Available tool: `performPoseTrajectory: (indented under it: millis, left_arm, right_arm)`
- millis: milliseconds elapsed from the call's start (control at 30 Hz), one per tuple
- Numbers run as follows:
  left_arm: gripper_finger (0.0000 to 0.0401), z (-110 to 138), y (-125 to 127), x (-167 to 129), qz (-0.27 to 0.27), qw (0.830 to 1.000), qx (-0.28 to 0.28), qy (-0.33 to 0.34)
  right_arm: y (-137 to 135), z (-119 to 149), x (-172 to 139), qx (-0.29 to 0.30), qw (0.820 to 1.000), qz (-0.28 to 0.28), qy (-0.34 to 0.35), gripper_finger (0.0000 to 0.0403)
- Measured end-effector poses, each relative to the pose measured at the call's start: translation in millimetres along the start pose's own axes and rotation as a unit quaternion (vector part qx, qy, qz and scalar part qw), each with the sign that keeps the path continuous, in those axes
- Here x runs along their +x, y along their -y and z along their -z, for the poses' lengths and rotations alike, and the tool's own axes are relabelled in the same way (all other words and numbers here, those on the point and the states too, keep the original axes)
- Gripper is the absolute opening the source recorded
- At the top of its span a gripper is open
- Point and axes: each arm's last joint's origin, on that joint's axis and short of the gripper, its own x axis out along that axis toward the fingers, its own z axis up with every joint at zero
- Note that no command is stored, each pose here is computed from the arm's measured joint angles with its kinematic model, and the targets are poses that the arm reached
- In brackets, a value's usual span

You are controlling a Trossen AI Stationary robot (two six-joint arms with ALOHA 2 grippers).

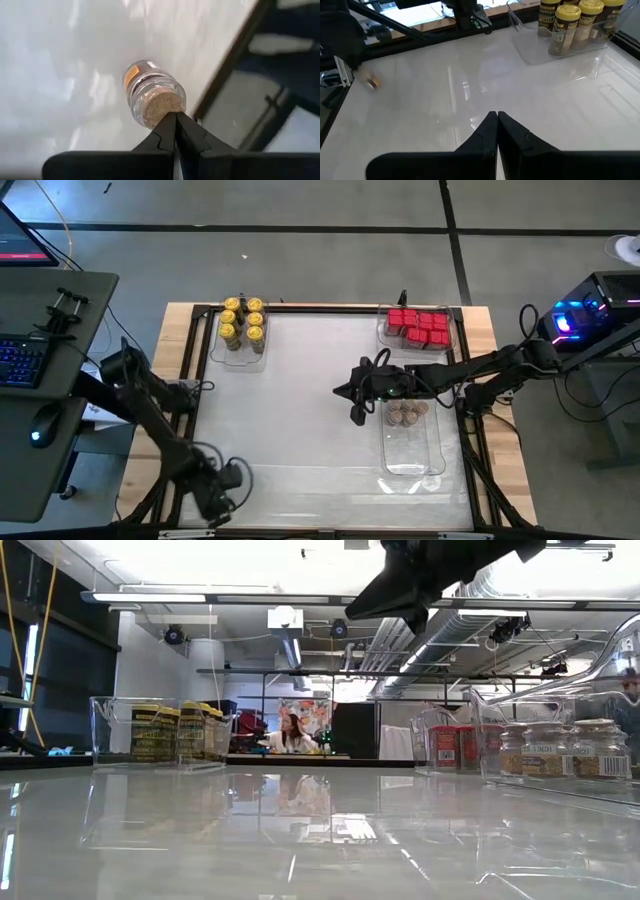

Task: Sort spices by type
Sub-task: Put the brown seasoning bottle into the bottom transparent bin

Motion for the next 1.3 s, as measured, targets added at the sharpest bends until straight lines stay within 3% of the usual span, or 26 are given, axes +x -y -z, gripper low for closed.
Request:
performPoseTrajectory:
  millis: [167,367,500,633,833,933,1100,1300]
  left_arm:
    - [0.0,-53,-12,-8,-0.03,0.993,0.036,0.113]
    - [0.0,-135,-42,-25,-0.084,0.96,0.084,0.252]
    - [0.0,-192,-62,-36,-0.064,0.938,0.11,0.322]
    - [0.0,-221,-80,-57,-0.03,0.937,0.125,0.324]
    - [0.0,-202,-90,-103,-0.054,0.925,0.172,0.335]
    - [0.0,-180,-94,-127,-0.071,0.916,0.16,0.361]
    - [0.0,-137,-99,-157,-0.06,0.884,0.102,0.452]
    - [0.0,-101,-108,-168,-0.016,0.84,0.013,0.542]
  right_arm:
    - [-1,-4,0,0.004,1.0,-0.012,0.017,0.0]
    - [-3,-8,0,0.032,0.999,-0.023,0.038,0.0]
    - [-5,-13,-2,0.051,0.996,-0.047,0.058,0.0]
    - [-5,-23,-12,0.045,0.993,-0.056,0.092,0.0]
    - [6,-39,-32,0.043,0.989,-0.046,0.134,0.0003]
    - [13,-39,-32,0.067,0.992,-0.031,0.103,0.0029]
    - [23,-45,-18,-0.008,0.998,-0.004,-0.055,0.0131]
    - [28,-53,16,-0.083,0.977,-0.004,-0.195,0.0255]
